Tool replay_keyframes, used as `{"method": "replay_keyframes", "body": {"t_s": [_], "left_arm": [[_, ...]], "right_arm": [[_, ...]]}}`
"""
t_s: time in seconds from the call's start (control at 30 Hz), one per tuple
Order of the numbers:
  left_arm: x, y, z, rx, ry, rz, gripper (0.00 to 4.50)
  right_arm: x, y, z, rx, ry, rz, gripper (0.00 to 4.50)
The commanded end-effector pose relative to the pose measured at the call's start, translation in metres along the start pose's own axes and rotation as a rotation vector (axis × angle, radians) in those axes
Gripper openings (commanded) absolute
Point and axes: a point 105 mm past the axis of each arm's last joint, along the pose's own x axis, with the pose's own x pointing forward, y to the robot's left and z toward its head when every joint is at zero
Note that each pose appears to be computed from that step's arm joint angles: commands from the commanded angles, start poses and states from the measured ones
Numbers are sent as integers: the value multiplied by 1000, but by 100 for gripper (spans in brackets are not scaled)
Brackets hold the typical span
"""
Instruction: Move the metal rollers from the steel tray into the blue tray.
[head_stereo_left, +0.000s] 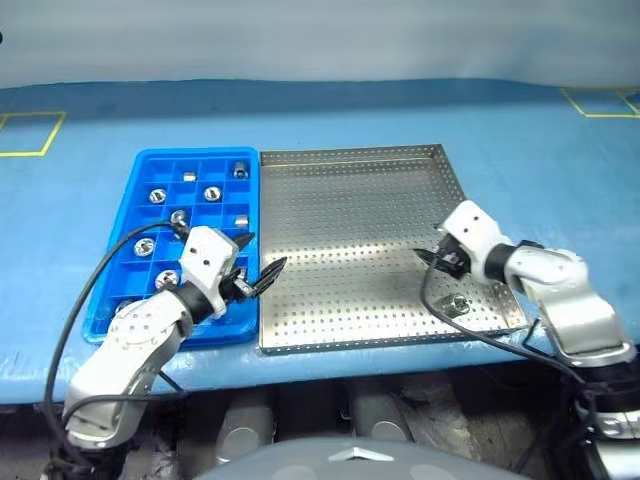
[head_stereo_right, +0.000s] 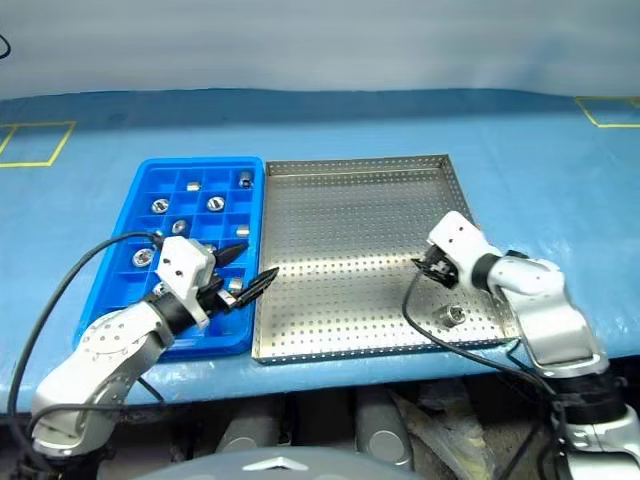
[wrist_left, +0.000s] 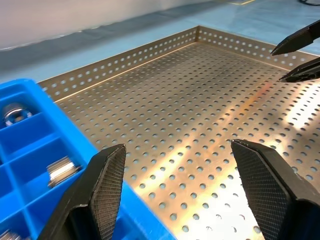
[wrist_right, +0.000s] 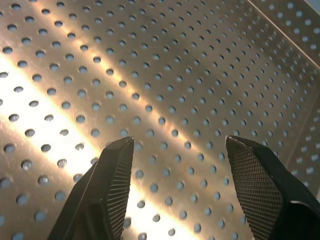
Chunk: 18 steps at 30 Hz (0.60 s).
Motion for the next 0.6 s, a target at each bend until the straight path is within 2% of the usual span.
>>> {"method": "replay_keyframes", "body": {"t_s": [0.03, 0.33, 0.6], "left_arm": [[4, -2, 5, 29, -22, -32, 368], [4, -1, 2, 28, -15, -43, 368], [1, 1, 1, 28, -9, -29, 368]], "right_arm": [[-20, -3, -4, 3, 21, 1, 309], [-28, 15, -26, 79, 83, 70, 309], [-30, 18, -21, 114, 44, 66, 309]]}}
